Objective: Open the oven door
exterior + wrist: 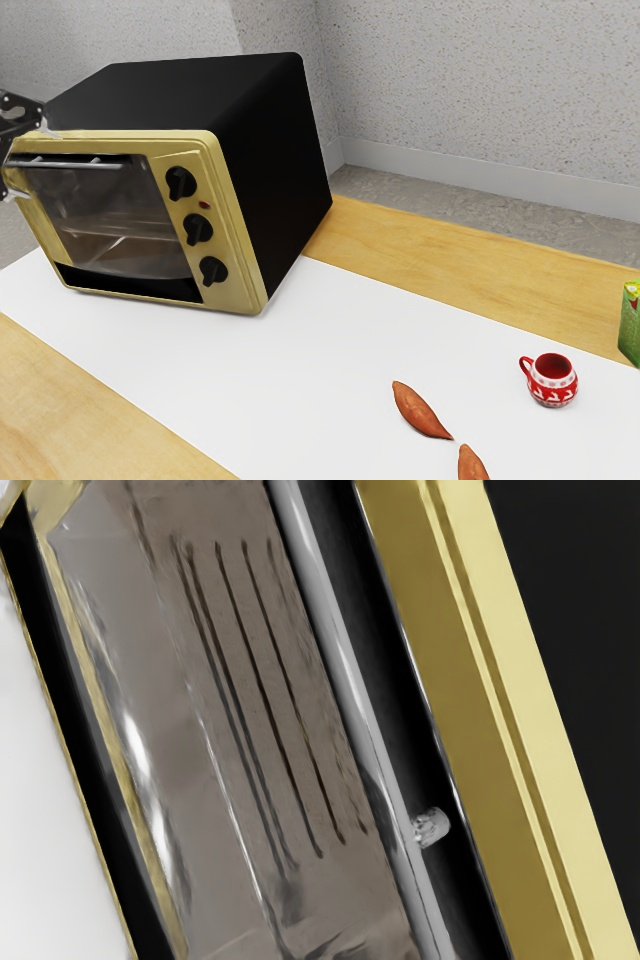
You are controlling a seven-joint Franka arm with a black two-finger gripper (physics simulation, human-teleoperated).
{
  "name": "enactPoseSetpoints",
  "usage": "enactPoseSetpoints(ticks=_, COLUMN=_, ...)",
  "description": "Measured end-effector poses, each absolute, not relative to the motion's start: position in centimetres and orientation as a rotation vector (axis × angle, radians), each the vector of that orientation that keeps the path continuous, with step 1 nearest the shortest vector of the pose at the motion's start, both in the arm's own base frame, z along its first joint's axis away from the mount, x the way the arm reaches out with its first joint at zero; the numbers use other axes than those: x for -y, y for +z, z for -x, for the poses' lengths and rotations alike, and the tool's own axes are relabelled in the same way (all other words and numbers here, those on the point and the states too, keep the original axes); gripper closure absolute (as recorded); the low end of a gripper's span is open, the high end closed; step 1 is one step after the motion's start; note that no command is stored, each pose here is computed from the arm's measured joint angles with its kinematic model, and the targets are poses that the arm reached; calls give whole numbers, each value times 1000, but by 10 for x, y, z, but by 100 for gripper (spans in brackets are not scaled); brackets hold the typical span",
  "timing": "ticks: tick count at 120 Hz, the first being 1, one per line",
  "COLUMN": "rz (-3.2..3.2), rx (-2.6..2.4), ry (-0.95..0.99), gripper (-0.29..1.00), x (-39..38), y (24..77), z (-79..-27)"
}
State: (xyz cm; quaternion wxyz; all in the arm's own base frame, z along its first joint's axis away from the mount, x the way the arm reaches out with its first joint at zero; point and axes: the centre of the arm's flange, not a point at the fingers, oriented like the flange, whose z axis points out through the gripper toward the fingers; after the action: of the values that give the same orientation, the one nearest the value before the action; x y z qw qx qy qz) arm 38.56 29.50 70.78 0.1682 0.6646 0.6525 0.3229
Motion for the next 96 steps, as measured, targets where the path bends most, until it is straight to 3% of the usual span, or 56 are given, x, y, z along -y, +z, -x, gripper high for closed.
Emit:
enactPoseSetpoints(ticks=29, rz=-1772, rx=-2027, ry=951, gripper=0, x=-316, y=678, z=-390)
enactPoseSetpoints(ticks=96, rz=-1584, rx=-2140, ry=983, gripper=0, x=-335, y=664, z=-413)
